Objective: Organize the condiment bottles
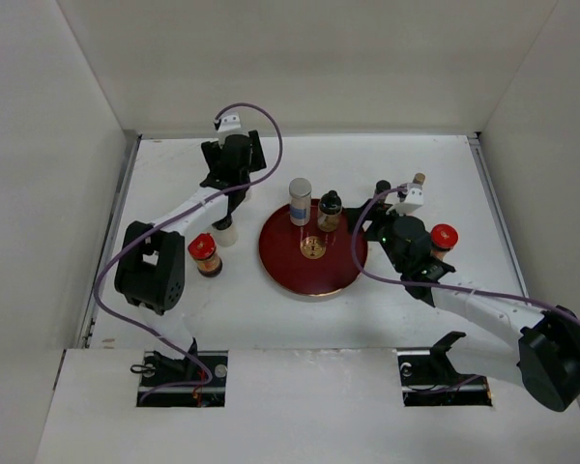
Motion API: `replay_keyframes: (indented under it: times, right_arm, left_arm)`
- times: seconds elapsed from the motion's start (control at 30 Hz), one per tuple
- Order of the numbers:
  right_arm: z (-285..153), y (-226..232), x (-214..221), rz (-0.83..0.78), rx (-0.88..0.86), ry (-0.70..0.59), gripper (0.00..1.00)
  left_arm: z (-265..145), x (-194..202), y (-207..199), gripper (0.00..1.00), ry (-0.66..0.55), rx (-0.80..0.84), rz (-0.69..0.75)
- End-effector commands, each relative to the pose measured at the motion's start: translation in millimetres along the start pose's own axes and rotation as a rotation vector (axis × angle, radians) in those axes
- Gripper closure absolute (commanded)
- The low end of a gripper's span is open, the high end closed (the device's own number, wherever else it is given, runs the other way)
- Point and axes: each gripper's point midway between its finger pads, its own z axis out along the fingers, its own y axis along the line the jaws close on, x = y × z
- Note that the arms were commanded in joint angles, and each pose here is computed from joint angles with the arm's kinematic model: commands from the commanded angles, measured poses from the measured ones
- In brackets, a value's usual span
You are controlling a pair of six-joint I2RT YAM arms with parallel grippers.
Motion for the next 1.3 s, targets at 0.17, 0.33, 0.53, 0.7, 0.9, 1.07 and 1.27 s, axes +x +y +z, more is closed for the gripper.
replay_keyframes:
  times: [0.17, 0.33, 0.53, 0.7, 0.9, 1.07, 1.27]
  right_arm:
    - [-2.1, 16.5, -20.1, 0.028, -0.055, -0.068, 0.19]
    - [-1.4, 17.2, -18.9, 0.029, -0.057, -0.062, 0.19]
    - [0.4, 16.3, -16.7, 0.026, -0.052, -0.057, 0.19]
    - [-2.1, 17.2, -18.4, 0.034, -0.059, -0.062, 0.19]
    - [-2.7, 17.3, -18.8, 0.036, -0.06, -0.063, 0.19]
    - [-3.1, 16.8, -21.6, 0.032, -0.056, -0.072, 0.18]
    - [-6.8, 17.9, -24.7, 0.039, -0.064, -0.08, 0.18]
  left_arm:
    - [12.8, -12.8, -1.0, 0.19, -0.013, -0.018, 0.008]
    - [14.2, -2.2, 8.9, 0.2, -0.003, -0.052, 0.017]
    - [14.2, -3.6, 13.1, 0.37, -0.01, -0.061, 0.026]
    - [17.8, 1.9, 18.6, 0.32, 0.011, -0.066, 0.028]
    - [19.9, 11.6, 17.9, 0.28, 0.028, -0.055, 0.025]
    - [22.8, 11.5, 14.6, 0.31, 0.034, -0.045, 0.034]
    - [26.3, 20.5, 12.9, 0.31, 0.055, -0.039, 0.037]
